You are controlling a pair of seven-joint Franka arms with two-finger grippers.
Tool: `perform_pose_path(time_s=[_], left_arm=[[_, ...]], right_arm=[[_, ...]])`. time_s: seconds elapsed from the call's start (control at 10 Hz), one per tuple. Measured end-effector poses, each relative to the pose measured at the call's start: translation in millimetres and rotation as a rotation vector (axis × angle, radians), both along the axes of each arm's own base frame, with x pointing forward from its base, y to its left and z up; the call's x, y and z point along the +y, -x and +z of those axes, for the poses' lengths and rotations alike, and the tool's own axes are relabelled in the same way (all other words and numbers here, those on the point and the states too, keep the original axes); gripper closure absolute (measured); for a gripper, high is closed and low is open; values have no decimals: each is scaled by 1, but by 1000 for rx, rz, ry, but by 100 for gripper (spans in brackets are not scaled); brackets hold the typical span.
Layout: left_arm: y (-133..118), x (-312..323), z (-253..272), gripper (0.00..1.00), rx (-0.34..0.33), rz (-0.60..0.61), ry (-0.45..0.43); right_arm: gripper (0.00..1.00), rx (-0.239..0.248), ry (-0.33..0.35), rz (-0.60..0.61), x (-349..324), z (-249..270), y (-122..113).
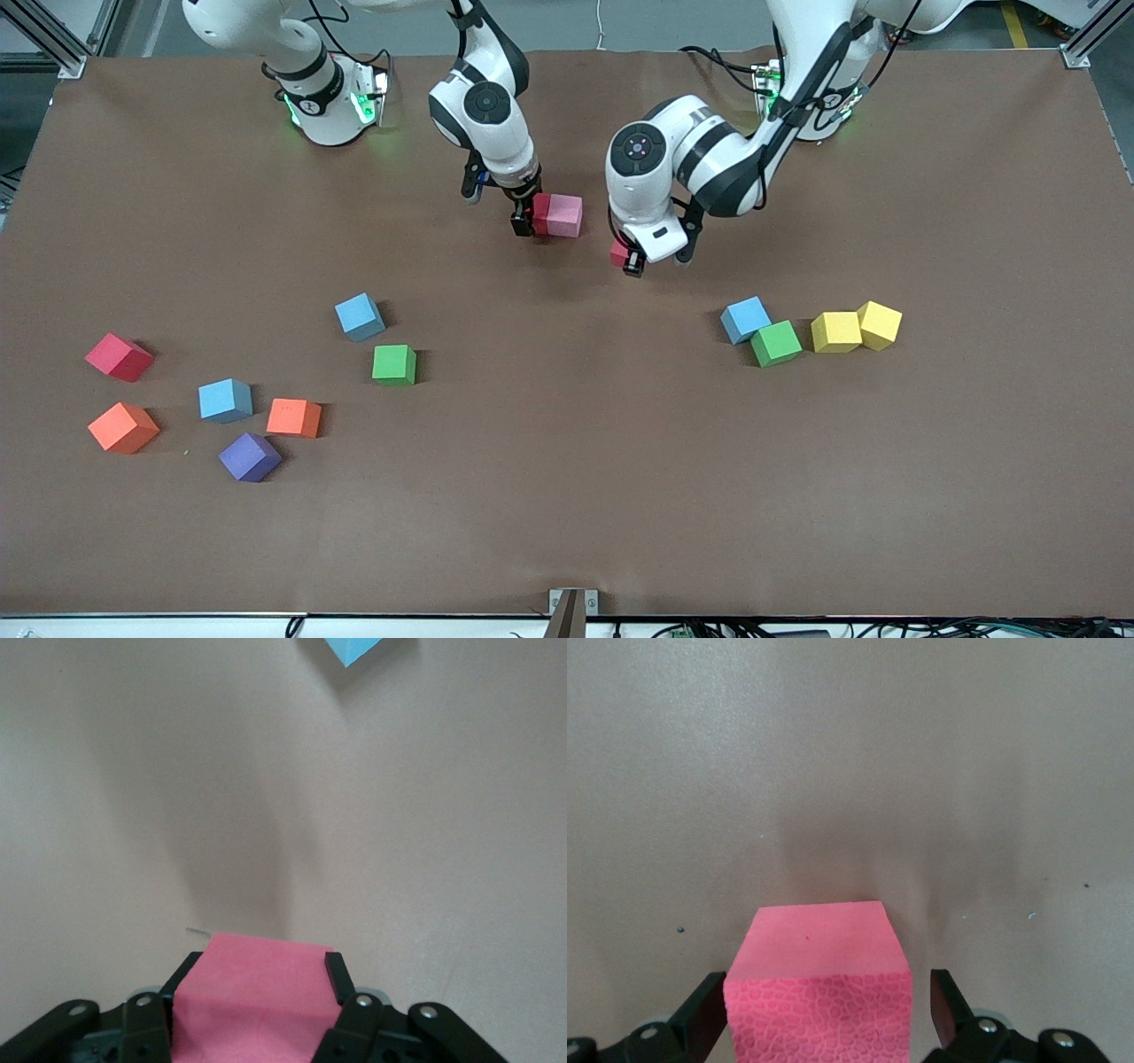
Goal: Arrange 11 blocks into digit 3
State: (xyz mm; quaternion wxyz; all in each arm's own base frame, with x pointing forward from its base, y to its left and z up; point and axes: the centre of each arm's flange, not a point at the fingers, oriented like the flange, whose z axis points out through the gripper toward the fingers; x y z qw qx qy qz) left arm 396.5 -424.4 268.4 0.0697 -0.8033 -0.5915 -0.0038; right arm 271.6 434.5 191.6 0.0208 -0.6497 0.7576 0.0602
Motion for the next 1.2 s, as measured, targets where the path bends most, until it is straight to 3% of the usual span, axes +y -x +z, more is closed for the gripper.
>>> perform_pose_path(time_s=[0.4,0.8,1.0,1.2], left_arm=[[5,2,-6,41,-7,96,-10],[50,-21,-37,41,-32,221,16],[70,-37,-44,41,-39,265,21],[76,-36,-53,41,-33,286,10]], right_arm=[[0,53,24,19,9,43,2],[0,61,7,72,-8,106,-14],[0,15,-25,212,-49,121,-67],[0,-70,-20,378,-108,132,-135]])
